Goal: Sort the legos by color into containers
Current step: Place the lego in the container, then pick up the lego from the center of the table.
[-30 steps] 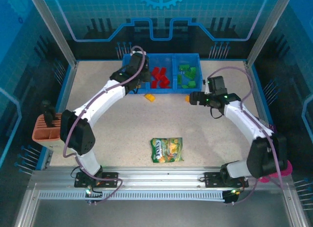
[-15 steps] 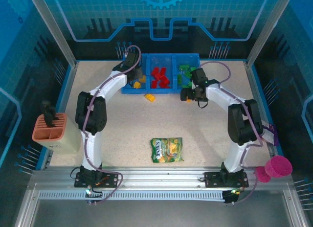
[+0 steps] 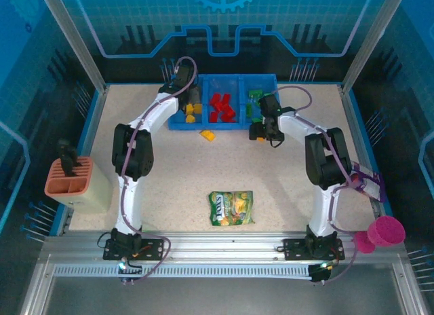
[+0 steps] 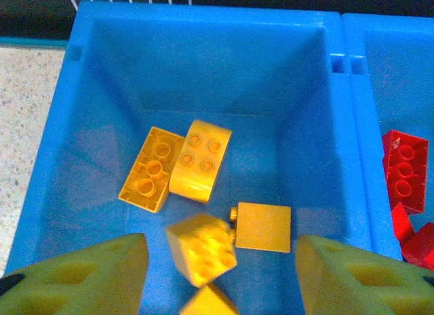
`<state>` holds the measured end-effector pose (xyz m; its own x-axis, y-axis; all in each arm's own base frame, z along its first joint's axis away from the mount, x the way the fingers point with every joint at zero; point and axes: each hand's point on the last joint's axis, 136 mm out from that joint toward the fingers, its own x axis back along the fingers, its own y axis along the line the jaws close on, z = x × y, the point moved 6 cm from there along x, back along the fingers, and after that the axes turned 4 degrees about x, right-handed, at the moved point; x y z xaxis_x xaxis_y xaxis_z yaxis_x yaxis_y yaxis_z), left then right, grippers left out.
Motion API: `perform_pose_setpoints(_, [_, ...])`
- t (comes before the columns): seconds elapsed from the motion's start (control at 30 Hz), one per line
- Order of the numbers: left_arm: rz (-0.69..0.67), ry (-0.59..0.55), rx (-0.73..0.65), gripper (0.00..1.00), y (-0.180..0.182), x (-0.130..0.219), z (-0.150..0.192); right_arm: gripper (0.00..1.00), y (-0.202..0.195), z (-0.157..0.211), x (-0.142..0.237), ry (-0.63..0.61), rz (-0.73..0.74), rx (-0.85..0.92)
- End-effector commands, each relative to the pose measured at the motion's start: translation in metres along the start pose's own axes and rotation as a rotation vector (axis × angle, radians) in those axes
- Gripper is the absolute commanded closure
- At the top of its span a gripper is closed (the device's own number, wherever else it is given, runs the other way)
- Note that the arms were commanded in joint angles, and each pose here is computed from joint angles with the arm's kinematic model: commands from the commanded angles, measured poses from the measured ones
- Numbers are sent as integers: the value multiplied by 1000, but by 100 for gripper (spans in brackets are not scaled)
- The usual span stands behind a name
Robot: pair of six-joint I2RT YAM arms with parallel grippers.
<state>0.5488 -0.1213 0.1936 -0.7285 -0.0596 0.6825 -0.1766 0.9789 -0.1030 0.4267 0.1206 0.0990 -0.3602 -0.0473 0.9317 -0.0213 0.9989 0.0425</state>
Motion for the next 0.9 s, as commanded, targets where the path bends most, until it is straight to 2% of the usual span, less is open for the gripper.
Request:
perform_pose_setpoints(0.0, [6, 0, -15, 35, 0, 2, -7, 15, 6, 0, -6, 24, 25, -13])
perform_pose_setpoints(0.2, [58, -18, -10, 32, 0, 30, -12, 22, 6, 0, -19, 38, 33, -23])
perform_pose_setpoints(0.43, [100, -54, -1, 30, 4, 65, -12, 38, 7, 0, -31, 45, 37, -24])
perform_pose_setpoints(0.87, [114, -5, -8, 29, 7, 60, 9, 67, 9, 2, -40, 66, 21, 23])
